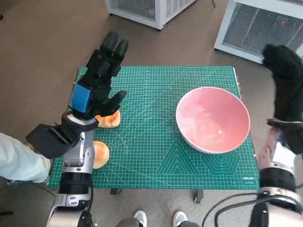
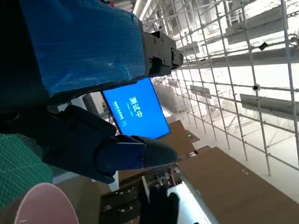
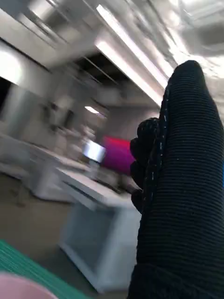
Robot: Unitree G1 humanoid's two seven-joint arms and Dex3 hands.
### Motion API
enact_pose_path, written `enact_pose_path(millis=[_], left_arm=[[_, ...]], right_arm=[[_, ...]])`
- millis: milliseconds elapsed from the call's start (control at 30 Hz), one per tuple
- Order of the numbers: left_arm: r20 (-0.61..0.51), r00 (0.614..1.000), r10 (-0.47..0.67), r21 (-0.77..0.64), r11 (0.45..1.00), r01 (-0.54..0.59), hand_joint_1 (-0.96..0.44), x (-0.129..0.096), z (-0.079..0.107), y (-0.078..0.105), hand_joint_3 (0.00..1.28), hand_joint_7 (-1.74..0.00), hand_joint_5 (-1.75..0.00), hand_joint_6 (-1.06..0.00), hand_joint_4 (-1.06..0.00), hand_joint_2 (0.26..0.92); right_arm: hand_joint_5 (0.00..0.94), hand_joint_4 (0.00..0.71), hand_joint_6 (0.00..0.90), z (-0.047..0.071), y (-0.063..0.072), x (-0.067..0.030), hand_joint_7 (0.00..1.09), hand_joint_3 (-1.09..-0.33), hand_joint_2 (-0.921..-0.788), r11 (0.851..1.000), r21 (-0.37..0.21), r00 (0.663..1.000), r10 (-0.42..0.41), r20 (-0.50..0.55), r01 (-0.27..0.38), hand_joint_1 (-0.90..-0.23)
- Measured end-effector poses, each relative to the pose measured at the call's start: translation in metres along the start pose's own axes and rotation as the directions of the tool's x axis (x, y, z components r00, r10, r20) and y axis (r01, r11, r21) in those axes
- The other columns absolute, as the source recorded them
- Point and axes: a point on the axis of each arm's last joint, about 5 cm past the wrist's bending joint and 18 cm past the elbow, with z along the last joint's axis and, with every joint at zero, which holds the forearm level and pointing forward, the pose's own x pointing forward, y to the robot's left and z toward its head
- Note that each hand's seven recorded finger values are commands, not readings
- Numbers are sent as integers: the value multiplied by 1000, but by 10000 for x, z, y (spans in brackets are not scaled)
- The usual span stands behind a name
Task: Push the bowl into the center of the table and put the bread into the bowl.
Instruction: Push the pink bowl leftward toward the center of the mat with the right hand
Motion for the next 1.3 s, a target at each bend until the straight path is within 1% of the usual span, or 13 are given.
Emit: enact_pose_path(millis=[133,267,467,567,667,933,1000,1167,1300], left_arm=[[-6,1000,0,-3,1000,0,-672,-8,-11,3,393,-56,0,-140,-121,921],[-18,1000,3,-7,1000,-3,-672,-21,-30,9,392,-55,-1,-138,-121,921],[-22,1000,10,-9,1000,-10,-671,-33,-37,25,393,-54,-4,-138,-128,921],[-21,1000,9,-11,1000,-10,-671,-35,-37,28,394,-54,-4,-138,-130,921],[-21,1000,7,-11,1000,-7,-671,-35,-37,28,394,-54,-4,-138,-129,921],[-19,1000,0,-10,1000,0,-675,-39,-33,41,392,-54,-3,-138,-130,921],[-19,1000,-1,-7,1000,0,-676,-42,-28,54,390,-53,-3,-139,-130,921],[-21,1000,0,5,1000,0,-675,-51,-16,88,388,-54,-3,-142,-131,921],[-24,1000,4,15,1000,-3,-677,-68,-5,116,383,-57,-2,-151,-129,921]], right_arm=[[6,133,92,-66,-28,-60,295,-855,-921,999,-12,996,-47,-70,46,-585],[15,154,102,-142,-38,-127,298,-856,-921,996,-3,984,-83,-154,84,-579],[27,199,149,-248,-31,-227,302,-832,-921,988,27,950,-137,-280,150,-574],[14,215,187,-290,-6,-267,270,-806,-921,985,38,932,-148,-331,170,-578],[8,218,201,-332,32,-306,254,-791,-921,981,58,913,-151,-379,186,-582],[0,209,189,-422,185,-394,223,-779,-921,971,114,870,-133,-474,211,-577],[0,204,185,-439,228,-410,213,-789,-921,968,129,862,-125,-492,214,-565],[0,172,167,-469,313,-439,189,-826,-921,963,162,846,-101,-524,215,-560],[1,159,160,-491,385,-460,172,-864,-921,949,212,833,-84,-547,234,-550]])
